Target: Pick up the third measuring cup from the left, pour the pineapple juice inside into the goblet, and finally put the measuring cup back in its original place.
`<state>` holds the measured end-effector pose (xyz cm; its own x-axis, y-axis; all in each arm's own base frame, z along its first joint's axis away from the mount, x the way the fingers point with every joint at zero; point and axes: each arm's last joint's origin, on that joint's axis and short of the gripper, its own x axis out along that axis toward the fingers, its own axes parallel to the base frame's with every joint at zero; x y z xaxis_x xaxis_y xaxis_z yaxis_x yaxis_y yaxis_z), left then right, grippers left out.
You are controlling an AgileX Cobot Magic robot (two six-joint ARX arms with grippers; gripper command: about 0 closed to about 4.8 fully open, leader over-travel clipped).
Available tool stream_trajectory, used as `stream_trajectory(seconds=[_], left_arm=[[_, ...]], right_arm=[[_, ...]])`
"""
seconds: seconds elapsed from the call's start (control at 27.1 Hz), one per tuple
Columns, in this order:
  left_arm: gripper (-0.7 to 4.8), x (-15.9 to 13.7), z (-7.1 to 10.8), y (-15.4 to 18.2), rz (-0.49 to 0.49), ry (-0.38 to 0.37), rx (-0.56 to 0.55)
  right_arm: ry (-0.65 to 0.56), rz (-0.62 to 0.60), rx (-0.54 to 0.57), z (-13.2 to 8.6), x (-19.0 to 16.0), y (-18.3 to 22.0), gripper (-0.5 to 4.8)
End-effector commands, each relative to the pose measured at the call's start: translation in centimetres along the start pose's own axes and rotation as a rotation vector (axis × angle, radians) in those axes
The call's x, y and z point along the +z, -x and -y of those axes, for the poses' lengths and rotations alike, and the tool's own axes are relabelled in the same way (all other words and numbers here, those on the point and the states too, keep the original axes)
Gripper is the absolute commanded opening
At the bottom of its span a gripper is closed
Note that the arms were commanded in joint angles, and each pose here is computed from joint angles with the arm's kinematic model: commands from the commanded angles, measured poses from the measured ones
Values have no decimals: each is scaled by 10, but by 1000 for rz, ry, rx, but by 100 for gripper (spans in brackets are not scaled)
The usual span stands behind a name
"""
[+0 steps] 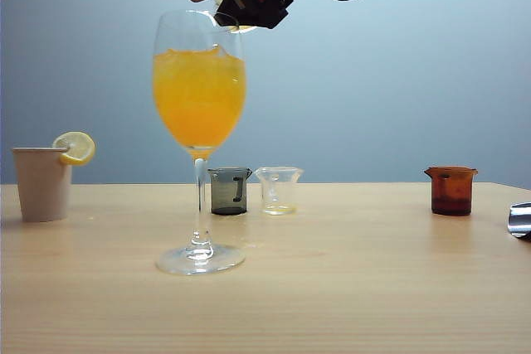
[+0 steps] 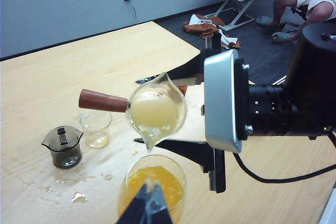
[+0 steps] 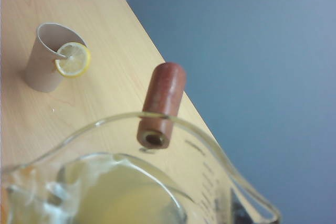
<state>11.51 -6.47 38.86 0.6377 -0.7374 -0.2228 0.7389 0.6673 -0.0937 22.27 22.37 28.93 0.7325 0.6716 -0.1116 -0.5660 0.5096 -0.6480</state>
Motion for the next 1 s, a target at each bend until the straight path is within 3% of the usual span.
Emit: stream_trajectory(seconds=[0.04, 1.0], left_arm=[[-5, 2, 1, 1, 10, -8, -5], [-5, 1, 0, 1, 3, -5, -5]], right_arm=[[4, 43, -30, 5, 7, 1, 112], [141, 71, -30, 0, 13, 2, 112]])
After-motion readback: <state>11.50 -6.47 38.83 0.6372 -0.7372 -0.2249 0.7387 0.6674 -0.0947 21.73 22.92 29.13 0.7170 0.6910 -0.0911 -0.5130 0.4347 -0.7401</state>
